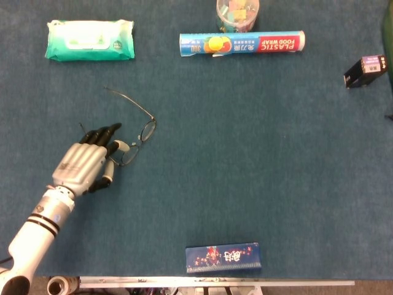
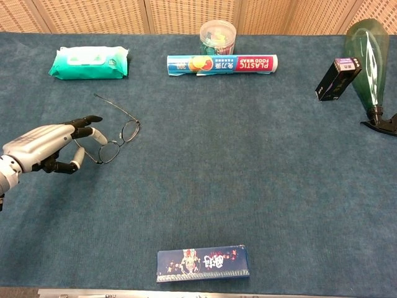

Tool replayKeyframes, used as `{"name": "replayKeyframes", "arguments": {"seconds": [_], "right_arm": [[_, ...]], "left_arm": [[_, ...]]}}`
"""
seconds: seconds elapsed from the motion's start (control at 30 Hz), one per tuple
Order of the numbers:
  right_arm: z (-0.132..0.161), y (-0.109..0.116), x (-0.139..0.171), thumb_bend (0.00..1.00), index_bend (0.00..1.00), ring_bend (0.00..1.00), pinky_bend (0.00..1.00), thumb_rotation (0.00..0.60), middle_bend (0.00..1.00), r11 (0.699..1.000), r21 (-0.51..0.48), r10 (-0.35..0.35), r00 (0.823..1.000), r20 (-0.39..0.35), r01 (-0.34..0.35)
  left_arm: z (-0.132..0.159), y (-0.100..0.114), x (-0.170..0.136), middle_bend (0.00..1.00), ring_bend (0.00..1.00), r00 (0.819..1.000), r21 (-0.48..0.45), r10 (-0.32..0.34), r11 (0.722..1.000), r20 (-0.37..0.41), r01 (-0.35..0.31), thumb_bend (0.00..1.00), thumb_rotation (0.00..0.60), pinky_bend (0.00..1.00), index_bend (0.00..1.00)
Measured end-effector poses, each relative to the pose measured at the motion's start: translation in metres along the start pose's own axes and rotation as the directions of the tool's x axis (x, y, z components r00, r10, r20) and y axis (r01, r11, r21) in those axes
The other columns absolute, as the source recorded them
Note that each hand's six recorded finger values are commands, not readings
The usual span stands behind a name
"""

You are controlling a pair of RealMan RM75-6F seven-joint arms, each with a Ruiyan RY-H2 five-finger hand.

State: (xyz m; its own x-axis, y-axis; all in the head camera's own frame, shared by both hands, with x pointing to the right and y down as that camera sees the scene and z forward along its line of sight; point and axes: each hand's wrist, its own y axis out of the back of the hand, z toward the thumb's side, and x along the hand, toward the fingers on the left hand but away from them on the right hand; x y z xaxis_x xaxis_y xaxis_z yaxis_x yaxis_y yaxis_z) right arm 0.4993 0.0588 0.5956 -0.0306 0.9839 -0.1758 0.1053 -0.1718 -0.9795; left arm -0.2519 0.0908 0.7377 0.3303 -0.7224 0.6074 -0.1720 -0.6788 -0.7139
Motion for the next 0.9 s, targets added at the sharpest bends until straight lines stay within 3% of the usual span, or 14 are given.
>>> {"name": "replayKeyframes", "arguments": {"seconds": [0.33,0.63,0.9], "right_arm": [[-0.003,0.002,0.001,0.04,0.15,0.21,0.45,0.600,0.20,1.000,0.002,-0.005,1.000,0.008,0.005],[-0.002,0.000,0.001,0.04,0.15,0.21,0.45,0.600,0.20,1.000,-0.001,-0.001,1.000,0.006,0.001],[-0.002,0.001,0.002,0.04,0.15,0.21,0.45,0.600,0.20,1.000,0.002,-0.001,1.000,0.007,0.001]], "left_arm": [[0.001,0.003,-0.003,0.00,0.00,1.000,-0.037,0.025,0.999,0.003,-0.025,0.74,0.522,0.07,0.26],[0.008,-0.005,-0.009,0.00,0.00,0.999,-0.041,0.011,0.999,0.052,-0.009,0.74,0.537,0.07,0.29],[0.005,-0.014,-0.007,0.00,0.00,0.999,-0.012,-0.016,1.000,0.041,0.016,0.74,0.539,0.07,0.30]]}}
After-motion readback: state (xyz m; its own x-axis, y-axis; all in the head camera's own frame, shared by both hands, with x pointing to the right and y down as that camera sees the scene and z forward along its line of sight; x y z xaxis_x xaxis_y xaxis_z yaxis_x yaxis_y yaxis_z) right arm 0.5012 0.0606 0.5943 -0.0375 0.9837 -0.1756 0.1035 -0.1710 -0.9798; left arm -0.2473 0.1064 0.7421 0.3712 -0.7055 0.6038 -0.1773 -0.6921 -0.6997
